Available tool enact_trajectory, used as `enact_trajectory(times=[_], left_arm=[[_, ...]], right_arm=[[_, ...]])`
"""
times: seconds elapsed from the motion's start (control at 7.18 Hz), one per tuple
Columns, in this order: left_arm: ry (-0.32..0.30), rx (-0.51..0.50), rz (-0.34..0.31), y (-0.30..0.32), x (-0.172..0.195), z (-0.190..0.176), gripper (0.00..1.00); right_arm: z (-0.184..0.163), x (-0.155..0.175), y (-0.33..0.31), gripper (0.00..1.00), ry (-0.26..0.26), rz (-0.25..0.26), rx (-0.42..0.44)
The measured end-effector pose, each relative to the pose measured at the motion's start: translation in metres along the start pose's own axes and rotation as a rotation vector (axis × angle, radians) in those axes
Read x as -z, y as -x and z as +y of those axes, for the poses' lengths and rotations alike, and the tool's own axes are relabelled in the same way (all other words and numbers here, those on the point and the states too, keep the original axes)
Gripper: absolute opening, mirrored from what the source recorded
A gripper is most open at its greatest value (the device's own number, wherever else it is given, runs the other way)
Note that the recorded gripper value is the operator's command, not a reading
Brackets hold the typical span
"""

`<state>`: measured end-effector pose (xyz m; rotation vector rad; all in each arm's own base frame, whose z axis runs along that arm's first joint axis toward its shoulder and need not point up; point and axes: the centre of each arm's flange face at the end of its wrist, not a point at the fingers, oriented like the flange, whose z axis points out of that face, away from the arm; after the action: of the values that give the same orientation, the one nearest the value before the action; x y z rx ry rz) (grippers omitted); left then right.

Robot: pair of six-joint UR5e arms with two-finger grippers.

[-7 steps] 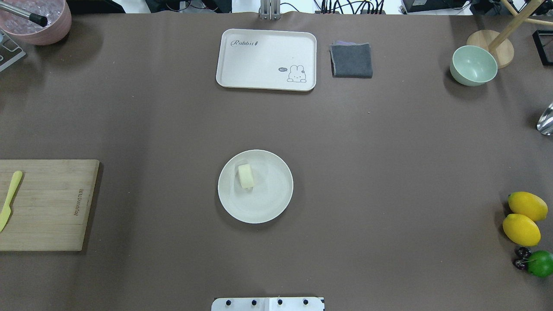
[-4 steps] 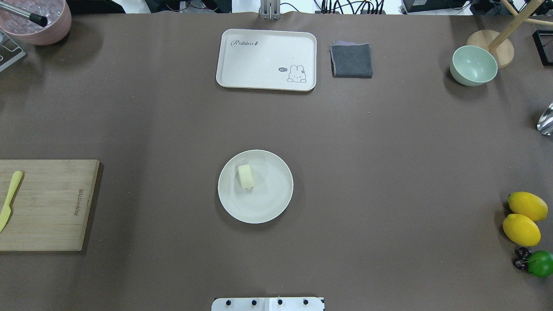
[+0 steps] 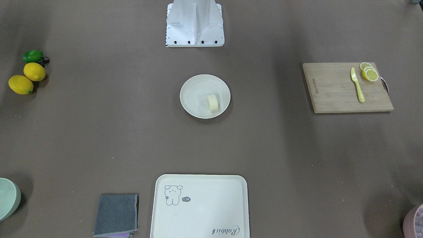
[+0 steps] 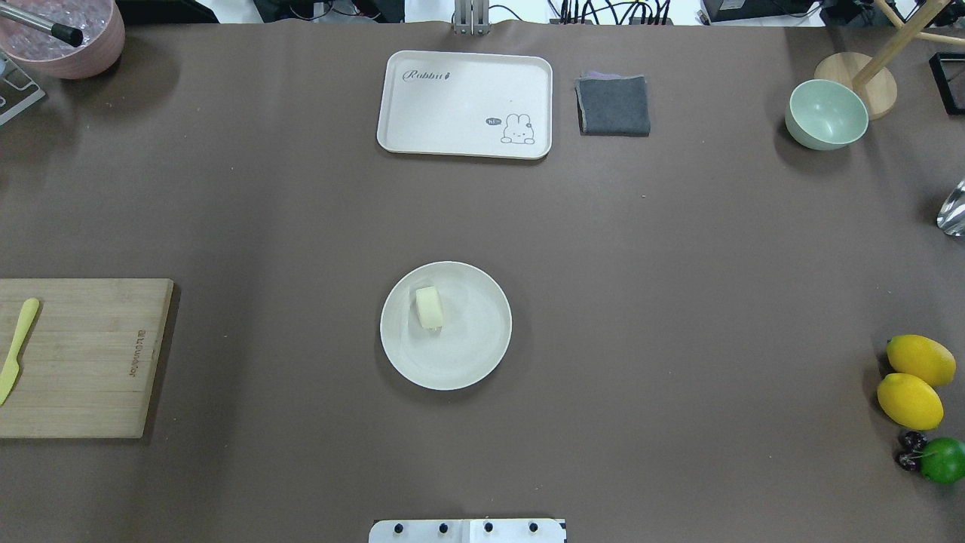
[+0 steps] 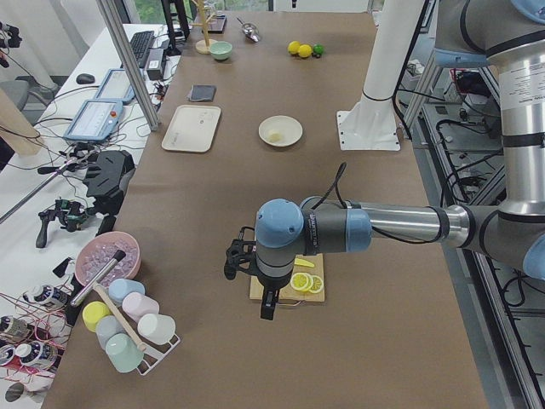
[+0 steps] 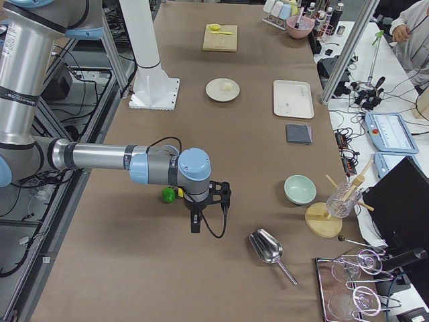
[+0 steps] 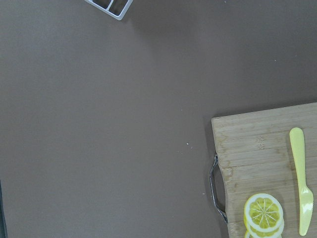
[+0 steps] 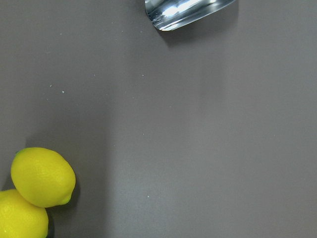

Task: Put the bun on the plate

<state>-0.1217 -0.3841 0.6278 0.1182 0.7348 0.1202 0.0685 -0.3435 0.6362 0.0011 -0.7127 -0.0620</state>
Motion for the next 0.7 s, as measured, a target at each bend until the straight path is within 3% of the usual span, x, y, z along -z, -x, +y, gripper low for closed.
enact_trajectory(times=[0.7], left_arm=[[-0.006,-0.001,0.001,-0.0006,0.0024,0.0006,0.97]], right_arm=[[0.0018,0.0006,-0.0038,1.0,0.007,0.004,0.001]])
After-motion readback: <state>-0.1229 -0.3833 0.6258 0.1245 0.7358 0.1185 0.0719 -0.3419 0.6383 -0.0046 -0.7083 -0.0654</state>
